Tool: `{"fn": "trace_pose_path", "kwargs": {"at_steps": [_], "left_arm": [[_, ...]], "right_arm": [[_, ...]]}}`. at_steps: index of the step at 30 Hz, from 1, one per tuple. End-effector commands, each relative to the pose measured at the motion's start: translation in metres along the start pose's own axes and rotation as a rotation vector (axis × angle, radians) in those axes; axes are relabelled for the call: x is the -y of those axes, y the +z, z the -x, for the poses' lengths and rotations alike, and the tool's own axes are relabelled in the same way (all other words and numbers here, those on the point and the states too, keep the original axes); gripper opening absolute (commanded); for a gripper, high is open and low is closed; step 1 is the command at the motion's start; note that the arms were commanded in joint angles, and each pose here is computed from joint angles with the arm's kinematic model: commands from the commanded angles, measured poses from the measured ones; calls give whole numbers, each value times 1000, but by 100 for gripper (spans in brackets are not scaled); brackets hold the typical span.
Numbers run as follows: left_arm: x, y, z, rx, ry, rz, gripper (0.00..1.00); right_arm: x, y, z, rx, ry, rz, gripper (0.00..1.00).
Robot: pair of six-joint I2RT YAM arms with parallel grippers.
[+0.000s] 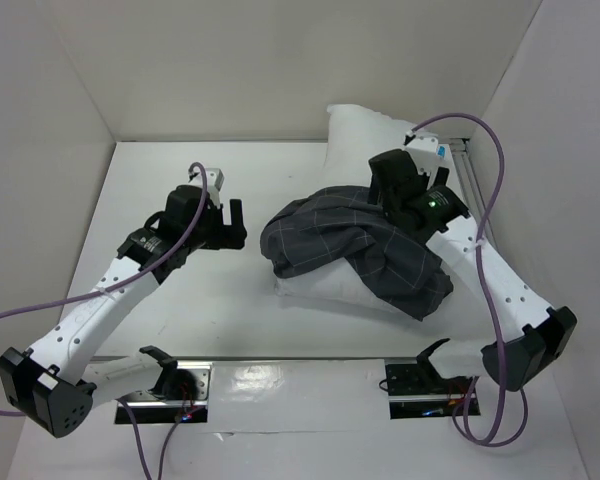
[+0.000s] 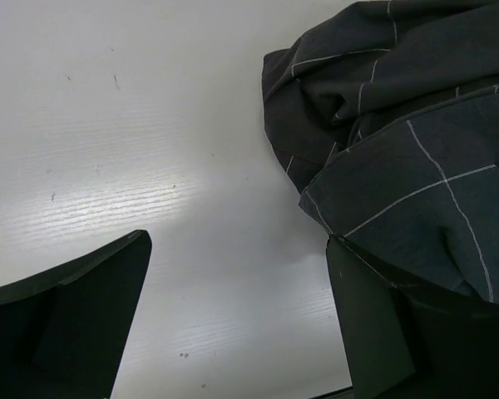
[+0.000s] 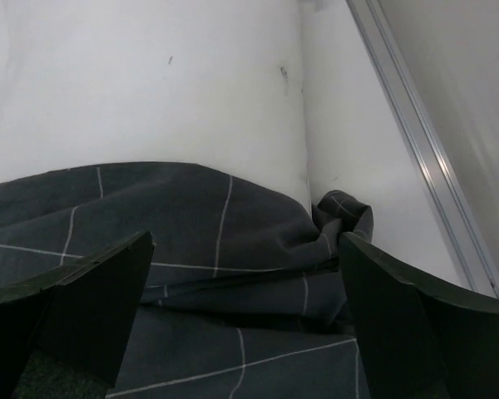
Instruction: Put the pillow into the pillowcase
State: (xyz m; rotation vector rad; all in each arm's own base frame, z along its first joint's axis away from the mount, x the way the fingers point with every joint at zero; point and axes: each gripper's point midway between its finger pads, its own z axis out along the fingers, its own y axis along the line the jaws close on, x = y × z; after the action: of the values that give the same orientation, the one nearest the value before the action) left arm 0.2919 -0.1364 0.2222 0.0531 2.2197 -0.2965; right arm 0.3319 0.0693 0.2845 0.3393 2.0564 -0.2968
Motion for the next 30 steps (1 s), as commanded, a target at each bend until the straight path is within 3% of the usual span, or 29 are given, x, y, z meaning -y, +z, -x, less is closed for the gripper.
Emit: {"fn": "trace_pose_path", "kwargs": {"at_steps": [1, 7, 18, 24, 28, 30], "left_arm": [[12, -11, 13, 33, -19, -54, 100], [26, -13, -4, -34, 20, -113, 100], [52, -26, -56, -144, 51, -251, 100], [74, -6, -49, -108, -47, -313, 100], [98, 15, -39, -81, -72, -403, 100], [108, 25, -35, -79, -71, -434, 93]], "right_arm": [[3, -13, 12, 30, 64, 68, 100], [7, -20, -2, -6, 38, 126, 100], [-7, -59, -77, -148, 15, 470, 100], [-6, -53, -100, -204, 1, 451, 100], [-9, -46, -109, -202, 13, 452, 83], [-12, -45, -103, -176, 27, 455, 67]]}}
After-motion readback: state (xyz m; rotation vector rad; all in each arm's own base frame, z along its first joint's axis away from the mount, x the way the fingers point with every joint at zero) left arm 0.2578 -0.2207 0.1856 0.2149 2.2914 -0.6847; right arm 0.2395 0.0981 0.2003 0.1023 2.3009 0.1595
